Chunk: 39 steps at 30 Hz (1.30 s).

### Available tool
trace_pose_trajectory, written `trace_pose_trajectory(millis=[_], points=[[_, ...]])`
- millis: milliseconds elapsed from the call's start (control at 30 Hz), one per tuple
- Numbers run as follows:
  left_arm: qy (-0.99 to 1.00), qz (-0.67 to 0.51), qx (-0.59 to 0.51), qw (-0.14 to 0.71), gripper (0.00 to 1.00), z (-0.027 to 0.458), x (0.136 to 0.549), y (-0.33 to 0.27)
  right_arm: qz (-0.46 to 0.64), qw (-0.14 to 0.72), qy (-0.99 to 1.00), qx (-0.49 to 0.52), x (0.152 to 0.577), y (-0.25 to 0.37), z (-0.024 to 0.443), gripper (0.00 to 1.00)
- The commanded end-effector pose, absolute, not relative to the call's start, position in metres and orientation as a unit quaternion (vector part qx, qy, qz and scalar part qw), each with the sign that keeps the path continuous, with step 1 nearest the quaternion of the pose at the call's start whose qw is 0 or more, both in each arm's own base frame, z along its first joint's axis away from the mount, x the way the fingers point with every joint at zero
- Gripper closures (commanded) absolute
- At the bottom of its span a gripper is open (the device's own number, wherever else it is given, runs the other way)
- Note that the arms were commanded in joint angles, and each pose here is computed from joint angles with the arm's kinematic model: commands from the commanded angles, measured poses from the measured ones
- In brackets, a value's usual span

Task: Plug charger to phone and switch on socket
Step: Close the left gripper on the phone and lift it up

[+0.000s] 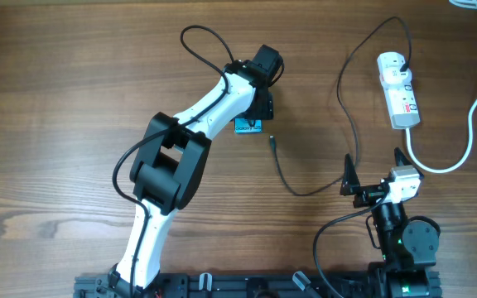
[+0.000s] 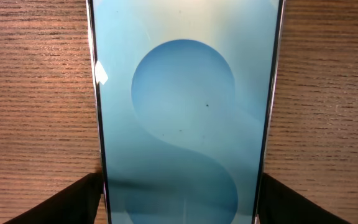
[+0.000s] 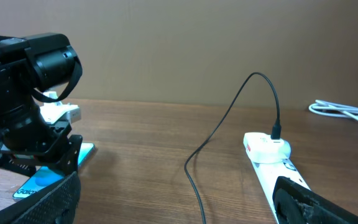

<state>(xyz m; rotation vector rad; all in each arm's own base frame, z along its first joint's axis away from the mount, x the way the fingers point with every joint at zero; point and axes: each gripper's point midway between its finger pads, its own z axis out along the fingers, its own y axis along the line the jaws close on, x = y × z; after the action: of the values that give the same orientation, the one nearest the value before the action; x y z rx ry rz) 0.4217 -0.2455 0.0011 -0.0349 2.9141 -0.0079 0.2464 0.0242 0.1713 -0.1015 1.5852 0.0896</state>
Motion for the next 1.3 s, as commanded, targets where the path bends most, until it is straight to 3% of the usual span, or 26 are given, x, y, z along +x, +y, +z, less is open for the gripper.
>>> trace_pose_trajectory(millis=[0, 133, 400, 567, 867, 1267], points=[[0.995, 0.014, -0.009, 0.097, 0.27, -0.019, 0.416, -0.241, 0.038, 0.703, 0.709, -0.037, 0.246, 0.022, 0.173, 0.00], [0.995, 0.014, -0.009, 0.097, 0.36, -0.019, 0.416, -0.241, 0.038, 0.703, 0.709, -0.037, 0.246, 0.022, 0.173, 0.00], [0.995, -0.010, -0.012, 0.097, 0.32, -0.002, 0.415, -0.246, 0.038, 0.703, 0.709, -0.037, 0.246, 0.022, 0.173, 0.00], [0.988, -0.122, -0.072, 0.065, 0.32, 0.037, 0.418, -0.250, 0.039, 0.703, 0.709, -0.037, 0.246, 0.022, 0.173, 0.00], [0.859, -0.473, -0.142, -0.137, 0.34, 0.119, 0.410, -0.264, 0.039, 0.703, 0.709, -0.037, 0.246, 0.022, 0.173, 0.00], [0.732, -0.598, -0.237, -0.225, 0.34, 0.176, 0.434, -0.210, 0.037, 0.704, 0.709, -0.038, 0.246, 0.022, 0.173, 0.00]])
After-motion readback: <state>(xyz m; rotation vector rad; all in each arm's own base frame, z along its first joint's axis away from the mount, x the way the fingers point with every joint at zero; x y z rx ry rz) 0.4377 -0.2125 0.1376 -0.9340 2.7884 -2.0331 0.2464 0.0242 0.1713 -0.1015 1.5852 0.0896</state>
